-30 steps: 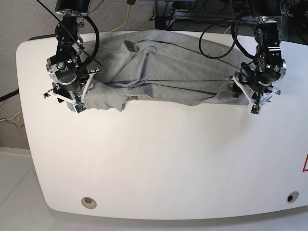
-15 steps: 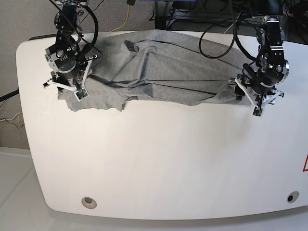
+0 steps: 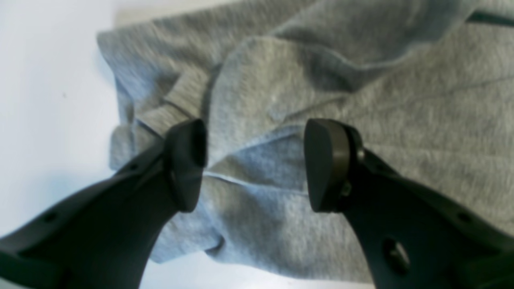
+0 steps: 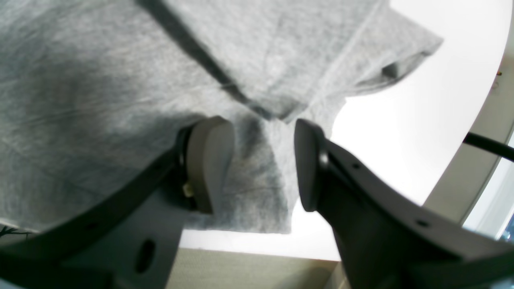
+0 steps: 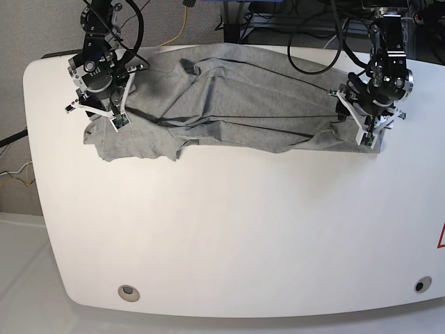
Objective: Fold the T-shirt properly
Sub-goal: 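Lower the shirt ends with both grippers and flatten the roll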
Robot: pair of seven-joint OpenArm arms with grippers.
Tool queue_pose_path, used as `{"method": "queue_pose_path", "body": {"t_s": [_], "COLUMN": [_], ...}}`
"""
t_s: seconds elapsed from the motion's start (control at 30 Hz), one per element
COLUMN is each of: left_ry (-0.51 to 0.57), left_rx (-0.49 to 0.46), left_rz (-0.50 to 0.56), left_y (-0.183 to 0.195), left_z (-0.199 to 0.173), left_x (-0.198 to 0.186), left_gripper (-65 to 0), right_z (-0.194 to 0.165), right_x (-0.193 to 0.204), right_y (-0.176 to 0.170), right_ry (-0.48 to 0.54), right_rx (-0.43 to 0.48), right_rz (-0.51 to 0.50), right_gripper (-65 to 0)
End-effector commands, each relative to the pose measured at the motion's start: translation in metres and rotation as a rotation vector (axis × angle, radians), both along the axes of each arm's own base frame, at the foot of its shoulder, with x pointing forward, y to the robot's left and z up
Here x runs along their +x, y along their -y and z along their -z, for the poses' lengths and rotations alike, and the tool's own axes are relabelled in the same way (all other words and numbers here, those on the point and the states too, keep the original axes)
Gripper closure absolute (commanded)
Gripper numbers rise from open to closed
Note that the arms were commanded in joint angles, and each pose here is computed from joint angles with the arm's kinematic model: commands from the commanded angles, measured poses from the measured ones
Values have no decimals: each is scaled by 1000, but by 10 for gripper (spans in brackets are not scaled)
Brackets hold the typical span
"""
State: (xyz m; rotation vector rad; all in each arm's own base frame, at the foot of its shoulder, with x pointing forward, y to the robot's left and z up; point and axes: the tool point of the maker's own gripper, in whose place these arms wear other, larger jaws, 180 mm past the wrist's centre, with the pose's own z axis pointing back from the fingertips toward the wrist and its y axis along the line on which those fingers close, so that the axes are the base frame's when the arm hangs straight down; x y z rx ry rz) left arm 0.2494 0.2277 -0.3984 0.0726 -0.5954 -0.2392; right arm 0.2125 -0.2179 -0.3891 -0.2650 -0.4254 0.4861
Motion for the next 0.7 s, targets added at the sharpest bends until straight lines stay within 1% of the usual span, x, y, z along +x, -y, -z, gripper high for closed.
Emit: {"method": "queue_pose_path", "body": {"t_s": [0.0, 0.37, 0.43, 0.63, 0.67], "left_ry": [32, -21, -24, -50, -55], "left_rx": [2, -26, -33, -55, -58], "left_rz": [2, -23, -30, -55, -59], "left_y": [-1, -2, -4, -9, -10], "left_z": [-6, 18, 23, 45, 49], "left_x": [4, -6, -7, -15, -16], "left_gripper": [-370, -370, -370, -370, -370], "right_z": [-5, 18, 24, 42, 46], "right_x": [6, 4, 1, 1, 0], "right_y": [0, -20, -21, -25, -25], "right_ry": [27, -3, -19, -43, -50], "right_rx": [1, 81, 87, 122, 128], "right_rz": [-2, 13, 17, 19, 20], "right_gripper": [-268, -258, -223, -10, 0]}}
